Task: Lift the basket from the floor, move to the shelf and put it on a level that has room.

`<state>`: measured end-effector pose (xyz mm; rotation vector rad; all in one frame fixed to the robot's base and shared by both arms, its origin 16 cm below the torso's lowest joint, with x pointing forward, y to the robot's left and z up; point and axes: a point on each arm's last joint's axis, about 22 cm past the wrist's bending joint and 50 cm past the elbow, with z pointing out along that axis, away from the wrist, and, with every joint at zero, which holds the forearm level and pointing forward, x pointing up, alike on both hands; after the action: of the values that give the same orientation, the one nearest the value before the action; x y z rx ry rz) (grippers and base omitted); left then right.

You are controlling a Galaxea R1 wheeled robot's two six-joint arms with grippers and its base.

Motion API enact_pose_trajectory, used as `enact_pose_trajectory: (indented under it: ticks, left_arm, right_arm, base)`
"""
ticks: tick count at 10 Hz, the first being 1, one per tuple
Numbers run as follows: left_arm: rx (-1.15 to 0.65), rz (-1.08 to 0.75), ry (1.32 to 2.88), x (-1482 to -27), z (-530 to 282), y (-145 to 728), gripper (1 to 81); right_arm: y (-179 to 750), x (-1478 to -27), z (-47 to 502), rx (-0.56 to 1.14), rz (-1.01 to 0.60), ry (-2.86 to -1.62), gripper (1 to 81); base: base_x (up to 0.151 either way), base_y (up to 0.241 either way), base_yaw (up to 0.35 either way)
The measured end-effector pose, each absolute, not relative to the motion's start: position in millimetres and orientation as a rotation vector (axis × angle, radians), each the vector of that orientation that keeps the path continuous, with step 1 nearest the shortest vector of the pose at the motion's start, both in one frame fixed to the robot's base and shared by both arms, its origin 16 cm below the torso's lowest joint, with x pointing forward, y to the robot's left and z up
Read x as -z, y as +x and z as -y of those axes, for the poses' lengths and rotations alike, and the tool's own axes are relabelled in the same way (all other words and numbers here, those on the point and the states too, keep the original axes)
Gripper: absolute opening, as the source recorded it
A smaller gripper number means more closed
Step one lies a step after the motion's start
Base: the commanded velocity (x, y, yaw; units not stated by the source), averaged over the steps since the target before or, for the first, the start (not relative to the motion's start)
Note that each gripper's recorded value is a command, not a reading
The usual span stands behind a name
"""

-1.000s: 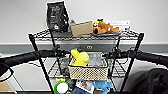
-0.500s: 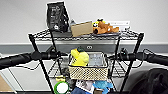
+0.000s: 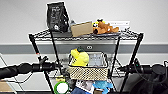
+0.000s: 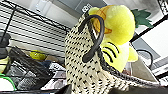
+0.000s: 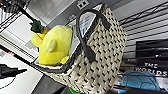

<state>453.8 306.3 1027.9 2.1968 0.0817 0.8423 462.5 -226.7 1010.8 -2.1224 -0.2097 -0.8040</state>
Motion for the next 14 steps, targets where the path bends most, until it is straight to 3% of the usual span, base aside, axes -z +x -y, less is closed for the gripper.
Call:
enact_pose_trajectory:
  ticks: [9,14]
  left_arm:
    - [-0.569,-0.265,2.298,-841,-325,306,81.1]
    - [-0.486,-0.375,2.364,-705,-321,248,81.1]
  right_arm:
    - [324,-808,277,0.443,-0.087,-2.306,81.1]
    - [257,-676,275,0.297,-0.167,-2.42,81.1]
  base:
    - [0.0,0.0,0.0]
    - [0.0,0.0,0.0]
